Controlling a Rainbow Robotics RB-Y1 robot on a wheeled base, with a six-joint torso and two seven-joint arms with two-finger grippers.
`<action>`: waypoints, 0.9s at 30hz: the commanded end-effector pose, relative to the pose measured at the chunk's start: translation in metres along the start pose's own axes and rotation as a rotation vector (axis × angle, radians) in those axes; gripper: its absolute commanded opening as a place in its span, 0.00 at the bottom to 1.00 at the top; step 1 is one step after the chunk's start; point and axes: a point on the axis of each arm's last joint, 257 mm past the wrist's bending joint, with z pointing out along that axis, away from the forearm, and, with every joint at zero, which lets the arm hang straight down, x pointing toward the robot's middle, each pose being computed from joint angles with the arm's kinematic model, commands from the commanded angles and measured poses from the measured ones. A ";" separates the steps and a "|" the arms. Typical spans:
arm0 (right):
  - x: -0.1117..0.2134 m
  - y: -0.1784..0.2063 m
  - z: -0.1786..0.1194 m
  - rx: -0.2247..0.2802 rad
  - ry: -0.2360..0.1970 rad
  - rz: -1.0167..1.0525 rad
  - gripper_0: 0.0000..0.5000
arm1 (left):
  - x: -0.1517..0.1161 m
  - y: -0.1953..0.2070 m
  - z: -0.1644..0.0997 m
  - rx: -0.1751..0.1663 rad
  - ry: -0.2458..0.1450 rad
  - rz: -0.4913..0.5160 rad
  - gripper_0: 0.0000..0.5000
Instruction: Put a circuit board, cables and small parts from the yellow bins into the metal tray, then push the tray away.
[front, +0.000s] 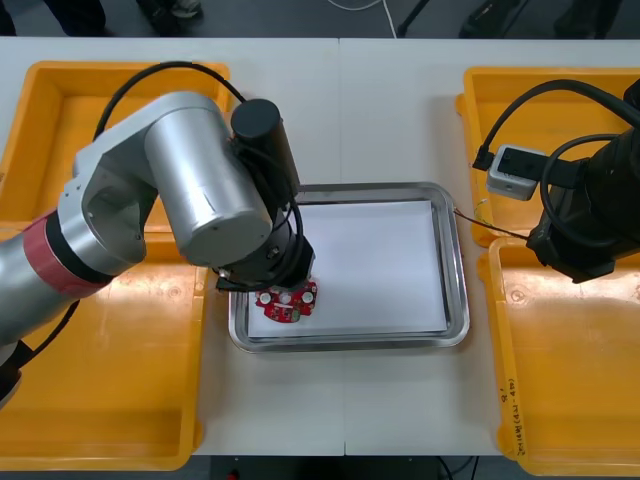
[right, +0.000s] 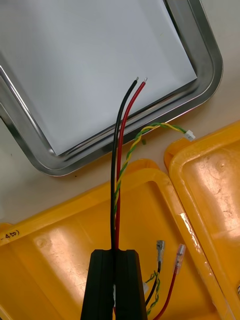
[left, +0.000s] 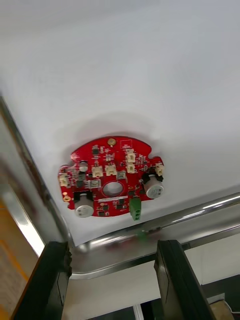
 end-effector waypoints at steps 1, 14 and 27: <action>-0.006 -0.004 -0.012 0.044 -0.001 -0.040 0.00 | -0.025 0.012 -0.039 -0.005 -0.074 -0.044 1.00; -0.046 0.014 0.002 0.051 -0.031 -0.172 0.00 | -0.035 0.074 -0.067 -0.004 -0.117 -0.207 1.00; -0.092 0.050 0.034 -0.005 -0.025 -0.323 0.00 | -0.030 0.139 -0.077 -0.065 -0.131 -0.300 1.00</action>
